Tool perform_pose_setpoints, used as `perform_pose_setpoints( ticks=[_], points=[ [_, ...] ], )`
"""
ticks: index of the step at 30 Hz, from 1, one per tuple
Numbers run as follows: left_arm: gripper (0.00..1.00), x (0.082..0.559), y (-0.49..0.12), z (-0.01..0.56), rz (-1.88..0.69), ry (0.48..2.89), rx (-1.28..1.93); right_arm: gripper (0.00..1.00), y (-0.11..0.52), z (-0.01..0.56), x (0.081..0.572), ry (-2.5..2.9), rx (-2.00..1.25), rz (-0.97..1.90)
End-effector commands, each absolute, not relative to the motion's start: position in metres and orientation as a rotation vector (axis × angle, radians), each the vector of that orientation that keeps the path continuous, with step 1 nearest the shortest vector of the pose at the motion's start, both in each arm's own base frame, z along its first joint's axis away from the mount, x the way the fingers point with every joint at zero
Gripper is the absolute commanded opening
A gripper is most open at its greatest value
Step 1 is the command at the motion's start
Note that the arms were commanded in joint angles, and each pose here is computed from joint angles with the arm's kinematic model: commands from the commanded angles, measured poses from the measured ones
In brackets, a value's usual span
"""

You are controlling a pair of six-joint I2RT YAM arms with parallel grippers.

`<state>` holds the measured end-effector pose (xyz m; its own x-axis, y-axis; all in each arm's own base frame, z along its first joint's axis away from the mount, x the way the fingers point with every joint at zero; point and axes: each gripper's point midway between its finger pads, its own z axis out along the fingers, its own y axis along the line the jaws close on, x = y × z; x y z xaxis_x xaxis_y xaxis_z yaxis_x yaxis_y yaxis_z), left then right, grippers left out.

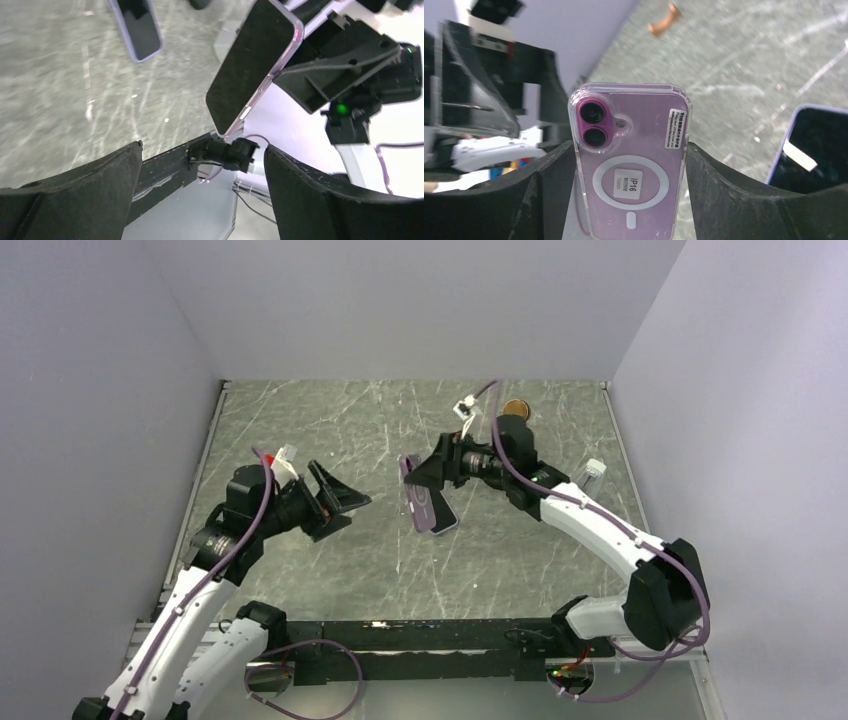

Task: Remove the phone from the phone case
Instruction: Pick up the phone at the center of the board.

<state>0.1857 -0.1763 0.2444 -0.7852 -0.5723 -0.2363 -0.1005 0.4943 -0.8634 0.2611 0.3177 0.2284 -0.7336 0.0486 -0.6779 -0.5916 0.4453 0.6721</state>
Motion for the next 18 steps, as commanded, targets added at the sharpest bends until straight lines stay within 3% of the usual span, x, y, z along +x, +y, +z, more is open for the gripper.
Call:
perform_pose_setpoints(
  ticks=[1, 8, 18],
  points=[
    [0.94, 0.188, -0.213, 0.314, -1.491, 1.974, -0.134, 0.00, 0.314, 0.322, 0.249, 1.732, -0.514, 1.581],
    [0.86, 0.174, -0.251, 0.339, -1.744, 1.786, 0.234, 0.00, 0.297, 0.391, 0.246, 1.494, -0.532, 1.719],
    [0.91, 0.151, -0.269, 0.380, -1.765, 1.612, 0.663, 0.00, 0.285, 0.455, 0.205, 1.248, -0.796, 1.847]
  ],
)
